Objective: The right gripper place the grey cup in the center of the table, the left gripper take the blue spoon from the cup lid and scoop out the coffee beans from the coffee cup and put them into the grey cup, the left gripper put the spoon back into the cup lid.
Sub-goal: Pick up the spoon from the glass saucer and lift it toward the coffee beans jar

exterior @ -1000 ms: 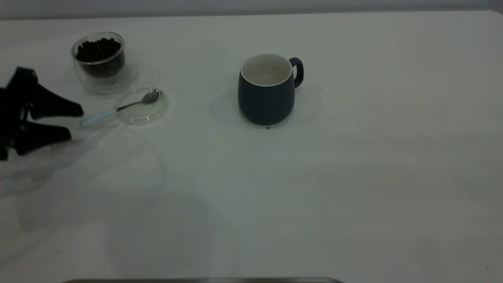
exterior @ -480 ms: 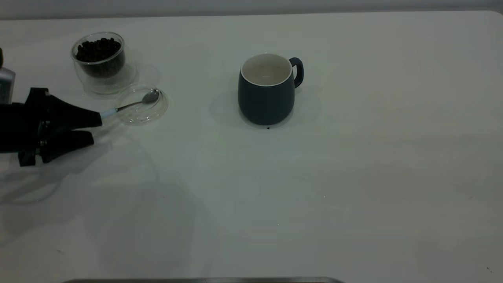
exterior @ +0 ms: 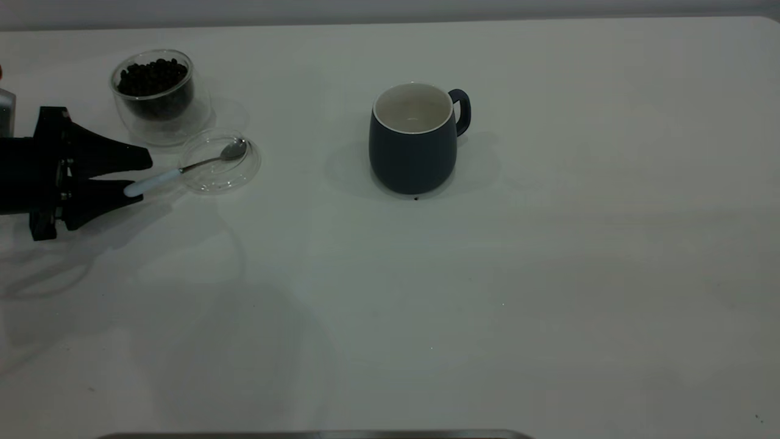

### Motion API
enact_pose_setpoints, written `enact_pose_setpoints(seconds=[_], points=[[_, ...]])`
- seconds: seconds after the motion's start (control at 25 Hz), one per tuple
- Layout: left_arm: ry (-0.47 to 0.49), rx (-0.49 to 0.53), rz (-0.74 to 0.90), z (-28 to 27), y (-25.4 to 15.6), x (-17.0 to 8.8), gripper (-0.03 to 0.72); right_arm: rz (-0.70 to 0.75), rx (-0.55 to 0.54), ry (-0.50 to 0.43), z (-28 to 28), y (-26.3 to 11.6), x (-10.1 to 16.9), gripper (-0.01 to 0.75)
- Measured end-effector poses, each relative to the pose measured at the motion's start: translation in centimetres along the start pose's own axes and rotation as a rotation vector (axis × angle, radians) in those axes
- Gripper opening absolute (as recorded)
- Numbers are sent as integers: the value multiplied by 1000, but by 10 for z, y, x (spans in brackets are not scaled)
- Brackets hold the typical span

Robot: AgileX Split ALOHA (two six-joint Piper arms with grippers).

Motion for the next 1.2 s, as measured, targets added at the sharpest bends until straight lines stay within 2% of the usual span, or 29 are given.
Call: enact_pose_setpoints(seconds=[0.8, 1.2], points=[[16, 15, -125, 4, -3, 1, 518, 0, 0, 0, 0, 0, 0, 459], [28, 24, -119, 7, -4, 1, 420, 0, 0, 0, 0, 0, 0, 459]])
Point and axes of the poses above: a point on each arm's last joint axis where the gripper is mounted, z pointing out along that axis toward the gripper, x along the wrist's bending axis when the last joint is at zero, y = z × x, the point moved 7 cm from there along z, pointing out along that axis toward the gripper, and after that the axes turned 2 degrees about z, right-handed, at the moved point
